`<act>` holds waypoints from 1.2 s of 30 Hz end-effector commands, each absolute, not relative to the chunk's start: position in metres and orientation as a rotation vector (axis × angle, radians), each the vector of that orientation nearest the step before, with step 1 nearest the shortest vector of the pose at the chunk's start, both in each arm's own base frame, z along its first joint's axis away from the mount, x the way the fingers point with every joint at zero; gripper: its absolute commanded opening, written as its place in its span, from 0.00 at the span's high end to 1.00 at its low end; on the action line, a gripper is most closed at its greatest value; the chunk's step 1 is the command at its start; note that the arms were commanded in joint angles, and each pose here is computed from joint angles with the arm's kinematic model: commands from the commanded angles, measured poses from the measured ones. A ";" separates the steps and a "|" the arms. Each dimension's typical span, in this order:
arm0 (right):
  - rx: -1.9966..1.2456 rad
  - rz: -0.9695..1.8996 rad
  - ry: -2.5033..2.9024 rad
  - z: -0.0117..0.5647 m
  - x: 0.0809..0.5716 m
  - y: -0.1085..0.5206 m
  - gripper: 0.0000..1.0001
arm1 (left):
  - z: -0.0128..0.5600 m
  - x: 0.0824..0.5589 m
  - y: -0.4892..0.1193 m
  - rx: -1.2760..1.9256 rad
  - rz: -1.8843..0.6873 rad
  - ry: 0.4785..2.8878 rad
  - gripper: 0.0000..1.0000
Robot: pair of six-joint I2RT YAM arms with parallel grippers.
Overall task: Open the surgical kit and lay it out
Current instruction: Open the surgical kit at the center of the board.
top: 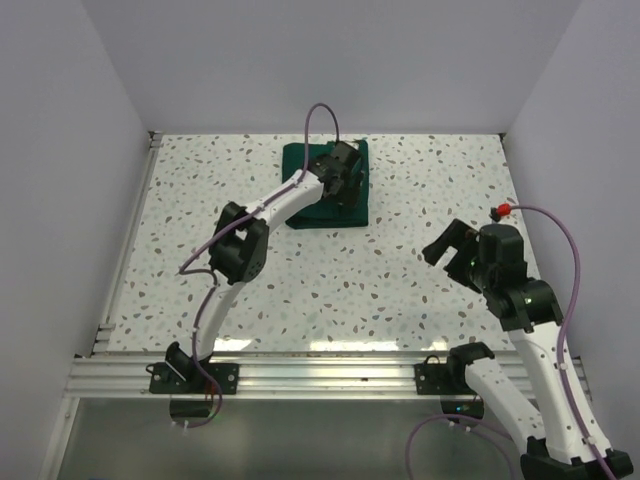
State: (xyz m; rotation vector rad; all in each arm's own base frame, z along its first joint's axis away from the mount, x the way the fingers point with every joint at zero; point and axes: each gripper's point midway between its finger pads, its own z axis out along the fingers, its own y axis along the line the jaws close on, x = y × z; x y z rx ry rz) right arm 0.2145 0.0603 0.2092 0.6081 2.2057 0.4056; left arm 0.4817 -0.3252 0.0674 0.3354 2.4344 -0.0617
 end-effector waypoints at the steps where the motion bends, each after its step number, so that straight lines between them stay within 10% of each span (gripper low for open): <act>1: 0.606 0.327 2.229 0.210 0.202 0.049 0.03 | 0.071 0.484 -0.320 0.330 0.027 2.420 0.00; 6: 0.604 0.305 2.245 0.205 0.201 0.047 0.03 | 0.052 0.476 -0.314 0.339 0.082 2.462 0.08; 17: 0.585 0.336 2.290 0.187 0.221 0.059 0.03 | 0.079 0.480 -0.305 0.317 0.076 2.438 0.99; 34: 0.518 0.336 2.299 0.190 0.293 0.078 0.05 | 0.229 0.504 -0.118 -0.276 -0.047 2.208 0.99; 36: 0.514 0.332 2.291 0.192 0.304 0.081 0.05 | 0.198 0.490 -0.090 -0.339 0.003 2.269 0.81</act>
